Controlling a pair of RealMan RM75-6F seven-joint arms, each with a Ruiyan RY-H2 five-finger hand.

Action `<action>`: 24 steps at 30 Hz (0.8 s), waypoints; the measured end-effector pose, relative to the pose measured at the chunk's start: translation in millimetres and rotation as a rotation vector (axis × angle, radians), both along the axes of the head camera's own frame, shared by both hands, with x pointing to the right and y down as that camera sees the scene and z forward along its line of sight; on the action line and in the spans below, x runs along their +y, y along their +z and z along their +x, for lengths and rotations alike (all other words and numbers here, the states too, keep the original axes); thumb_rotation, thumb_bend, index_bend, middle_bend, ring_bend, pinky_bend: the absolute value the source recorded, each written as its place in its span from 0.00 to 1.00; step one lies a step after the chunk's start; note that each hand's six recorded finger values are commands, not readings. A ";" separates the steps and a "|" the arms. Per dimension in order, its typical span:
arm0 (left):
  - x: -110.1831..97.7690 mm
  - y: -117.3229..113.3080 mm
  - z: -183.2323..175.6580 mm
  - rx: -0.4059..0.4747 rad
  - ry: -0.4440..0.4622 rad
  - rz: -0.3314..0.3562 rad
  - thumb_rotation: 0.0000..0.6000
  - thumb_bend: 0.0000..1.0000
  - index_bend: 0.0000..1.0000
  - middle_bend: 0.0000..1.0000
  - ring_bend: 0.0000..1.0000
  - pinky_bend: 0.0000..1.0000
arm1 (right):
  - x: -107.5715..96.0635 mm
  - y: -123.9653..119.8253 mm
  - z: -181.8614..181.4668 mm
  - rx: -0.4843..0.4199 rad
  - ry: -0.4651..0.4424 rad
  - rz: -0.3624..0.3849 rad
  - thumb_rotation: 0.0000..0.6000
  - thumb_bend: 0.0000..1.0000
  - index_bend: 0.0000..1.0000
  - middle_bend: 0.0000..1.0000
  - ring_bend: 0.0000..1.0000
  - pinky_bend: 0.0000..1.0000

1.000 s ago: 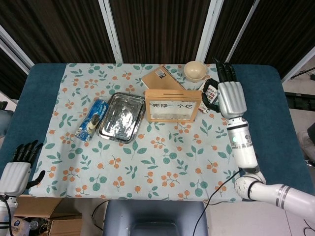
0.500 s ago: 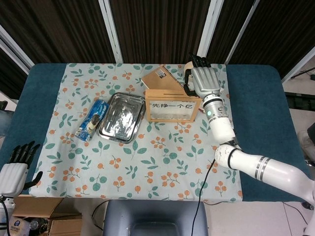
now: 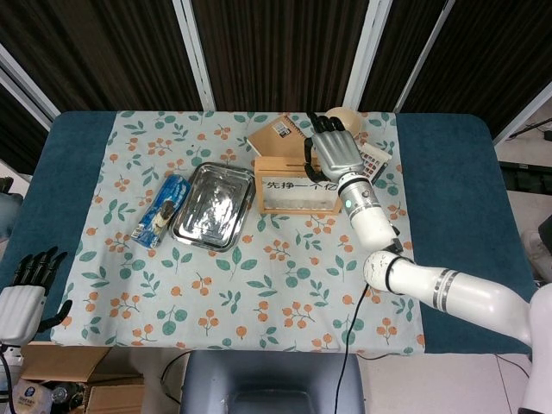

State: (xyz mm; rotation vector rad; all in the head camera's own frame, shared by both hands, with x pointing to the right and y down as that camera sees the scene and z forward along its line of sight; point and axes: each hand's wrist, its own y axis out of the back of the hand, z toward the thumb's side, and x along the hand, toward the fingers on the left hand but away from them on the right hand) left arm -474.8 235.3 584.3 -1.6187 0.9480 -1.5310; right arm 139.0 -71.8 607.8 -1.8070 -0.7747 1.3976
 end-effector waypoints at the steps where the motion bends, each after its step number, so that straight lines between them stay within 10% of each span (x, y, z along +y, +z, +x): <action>1: -0.1 -0.1 -0.2 0.000 -0.001 0.001 1.00 0.34 0.00 0.00 0.00 0.00 | 0.0 0.3 -0.6 -0.001 0.000 0.000 1.00 0.66 0.75 0.06 0.00 0.00; 24: -1.7 0.6 -7.8 -0.002 -0.017 -0.001 1.00 0.34 0.00 0.00 0.00 0.00 | -2.0 9.7 -7.6 0.033 -0.023 0.021 1.00 0.66 0.76 0.06 0.00 0.00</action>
